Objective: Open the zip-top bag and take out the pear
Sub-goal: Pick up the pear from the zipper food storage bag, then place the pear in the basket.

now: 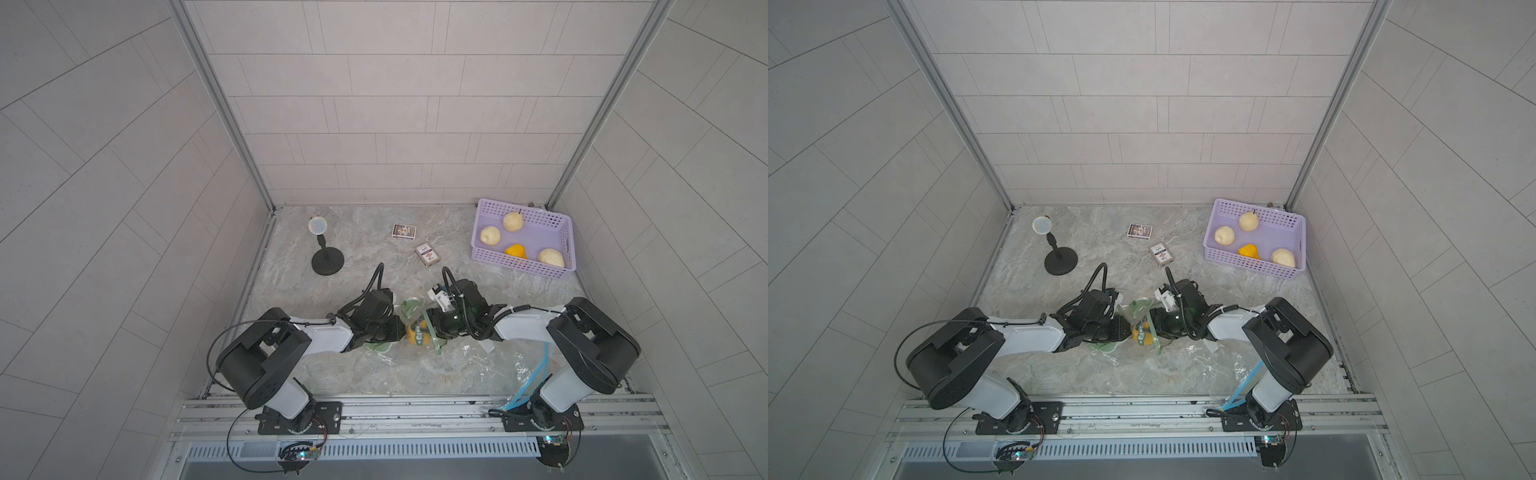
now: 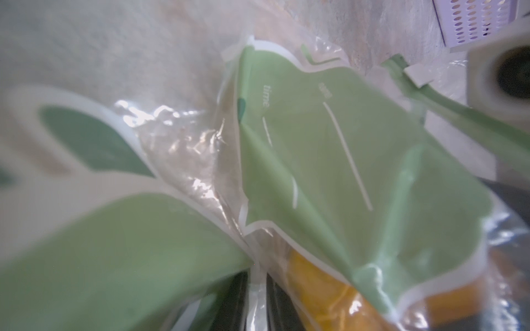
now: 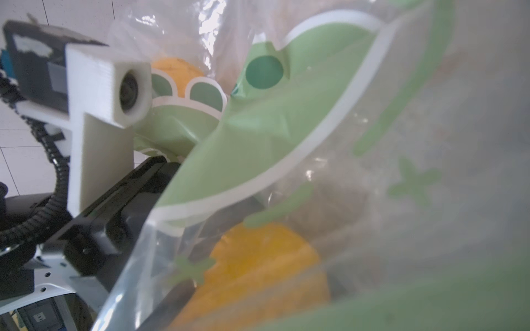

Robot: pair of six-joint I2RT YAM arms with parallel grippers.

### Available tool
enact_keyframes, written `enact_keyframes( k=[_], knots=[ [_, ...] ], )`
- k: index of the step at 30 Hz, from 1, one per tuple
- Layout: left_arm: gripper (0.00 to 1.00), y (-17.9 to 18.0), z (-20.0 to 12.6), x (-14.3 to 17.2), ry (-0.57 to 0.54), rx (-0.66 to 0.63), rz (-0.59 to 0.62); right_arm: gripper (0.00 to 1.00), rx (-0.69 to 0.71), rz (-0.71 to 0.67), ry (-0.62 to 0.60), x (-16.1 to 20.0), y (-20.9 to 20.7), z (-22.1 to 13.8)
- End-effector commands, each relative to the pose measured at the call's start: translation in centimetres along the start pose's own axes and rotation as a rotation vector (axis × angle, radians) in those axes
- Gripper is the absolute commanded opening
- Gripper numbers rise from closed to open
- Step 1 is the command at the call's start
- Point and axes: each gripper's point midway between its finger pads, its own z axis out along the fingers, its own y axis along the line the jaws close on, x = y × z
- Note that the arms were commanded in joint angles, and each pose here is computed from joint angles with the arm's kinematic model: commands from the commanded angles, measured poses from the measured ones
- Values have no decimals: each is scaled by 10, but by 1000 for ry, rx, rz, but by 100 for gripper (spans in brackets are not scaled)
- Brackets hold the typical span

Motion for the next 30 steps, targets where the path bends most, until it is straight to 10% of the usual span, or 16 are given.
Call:
enact_keyframes(
  k=[1, 7, 13, 18, 25, 30],
  knots=[
    [19, 17, -6, 2, 12, -50, 5, 47, 43, -4, -4, 6, -1, -27],
    [18, 39, -10, -4, -4, -95, -5, 42, 82, 90, -103, -4, -22, -101],
    [21, -26, -33, -40, -110, 115, -11, 41, 82, 143, -505, -82, -14, -224],
    [55, -78, -83, -71, -209, 196, 45, 44, 373, 271, -743, -172, -77, -301],
    [79, -56, -135, -88, -314, 69, 1, 53, 453, 342, -703, -292, -154, -298],
    [85, 2, -159, -87, -376, -36, -77, 88, 483, 317, -719, -317, -170, -308]
  ],
)
